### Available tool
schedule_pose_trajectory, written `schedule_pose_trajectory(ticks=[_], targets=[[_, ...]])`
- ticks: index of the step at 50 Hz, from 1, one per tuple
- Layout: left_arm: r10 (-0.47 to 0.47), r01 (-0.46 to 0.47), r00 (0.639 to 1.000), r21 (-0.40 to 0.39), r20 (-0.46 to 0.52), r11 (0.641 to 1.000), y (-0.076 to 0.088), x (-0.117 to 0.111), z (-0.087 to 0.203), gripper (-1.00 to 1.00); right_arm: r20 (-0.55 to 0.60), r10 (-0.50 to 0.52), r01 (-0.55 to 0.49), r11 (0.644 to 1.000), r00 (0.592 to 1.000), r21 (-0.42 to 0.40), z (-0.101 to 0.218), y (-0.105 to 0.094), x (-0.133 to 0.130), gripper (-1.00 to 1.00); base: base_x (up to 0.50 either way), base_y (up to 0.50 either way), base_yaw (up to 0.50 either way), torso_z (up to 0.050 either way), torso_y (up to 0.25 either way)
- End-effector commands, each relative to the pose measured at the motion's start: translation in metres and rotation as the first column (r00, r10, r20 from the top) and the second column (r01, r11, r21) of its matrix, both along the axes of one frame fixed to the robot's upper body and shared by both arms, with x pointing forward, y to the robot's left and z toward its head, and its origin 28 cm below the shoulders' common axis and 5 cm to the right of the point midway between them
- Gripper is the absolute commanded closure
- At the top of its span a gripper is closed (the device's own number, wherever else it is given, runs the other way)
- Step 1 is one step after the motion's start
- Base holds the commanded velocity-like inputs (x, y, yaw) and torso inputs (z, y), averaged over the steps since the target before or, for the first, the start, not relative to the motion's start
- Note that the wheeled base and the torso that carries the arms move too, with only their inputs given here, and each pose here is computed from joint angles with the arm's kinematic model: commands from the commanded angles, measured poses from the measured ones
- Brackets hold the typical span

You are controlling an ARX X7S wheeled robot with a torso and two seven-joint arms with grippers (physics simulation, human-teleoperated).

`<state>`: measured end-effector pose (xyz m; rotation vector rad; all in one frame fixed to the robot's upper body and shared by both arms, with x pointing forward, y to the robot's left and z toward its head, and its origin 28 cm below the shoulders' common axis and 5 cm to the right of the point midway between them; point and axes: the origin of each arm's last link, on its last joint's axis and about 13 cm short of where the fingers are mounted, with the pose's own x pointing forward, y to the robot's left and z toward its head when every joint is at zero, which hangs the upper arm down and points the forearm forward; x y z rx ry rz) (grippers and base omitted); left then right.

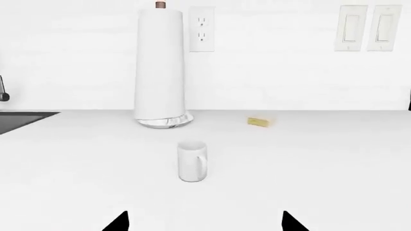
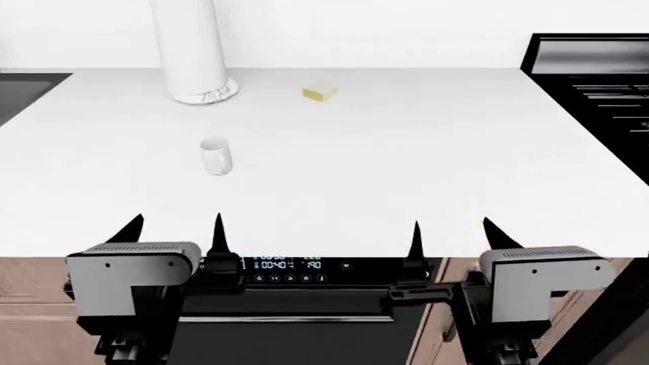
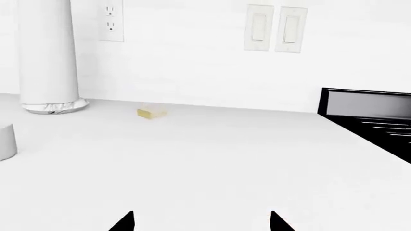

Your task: A wet mug is on the counter and needs to be dried. Pick it up and place it upside down in the open cabinet.

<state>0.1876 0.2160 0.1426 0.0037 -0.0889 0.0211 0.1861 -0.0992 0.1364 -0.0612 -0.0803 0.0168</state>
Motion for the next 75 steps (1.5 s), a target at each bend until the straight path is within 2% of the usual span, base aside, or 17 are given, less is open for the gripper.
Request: schedule_pose_trajectory(ticks=[1, 27, 39, 50, 63, 75], targets=[[-0.005, 0.005, 1.0, 0.0, 0.008, 1.0, 0.0, -0.004, 0.004, -1.0, 0.004, 0.009, -0.009, 1.0, 1.0, -0.01, 0.003, 0.001, -0.003, -1.0, 0.5, 0.0, 0.0, 0.0, 0.0], [-0.004, 0.004, 1.0, 0.006, 0.008, 1.0, 0.0, -0.006, 0.004, -1.0, -0.006, 0.017, -0.017, 1.0, 1.0, -0.001, 0.001, 0.0, -0.003, -1.0, 0.49, 0.01, 0.0, 0.0, 0.001], [-0.005, 0.005, 1.0, 0.007, 0.007, 1.0, 0.0, -0.006, 0.004, -1.0, -0.01, 0.011, -0.011, 1.0, 1.0, -0.004, 0.0, 0.001, -0.002, -1.0, 0.03, 0.0, 0.0, 0.0, 0.0], [-0.007, 0.007, 1.0, 0.009, 0.006, 1.0, -0.001, -0.006, 0.004, -1.0, -0.004, 0.033, -0.033, 0.999, 0.999, -0.009, -0.001, 0.002, -0.004, -1.0, 0.41, 0.0, 0.0, 0.0, 0.0], [0.004, -0.004, 1.0, 0.013, -0.003, 1.0, 0.002, -0.006, 0.002, -1.0, -0.002, 0.037, -0.037, 0.999, 0.999, -0.005, -0.002, 0.001, -0.005, -1.0, 0.01, 0.0, 0.0, 0.0, 0.001], [0.029, -0.028, 0.998, 0.013, -0.054, 1.0, 0.014, -0.026, 0.006, -1.0, -0.002, 0.033, -0.033, 0.999, 0.999, -0.002, -0.002, 0.0, -0.006, -1.0, 0.0, 0.0, 0.0, 0.0, 0.0]])
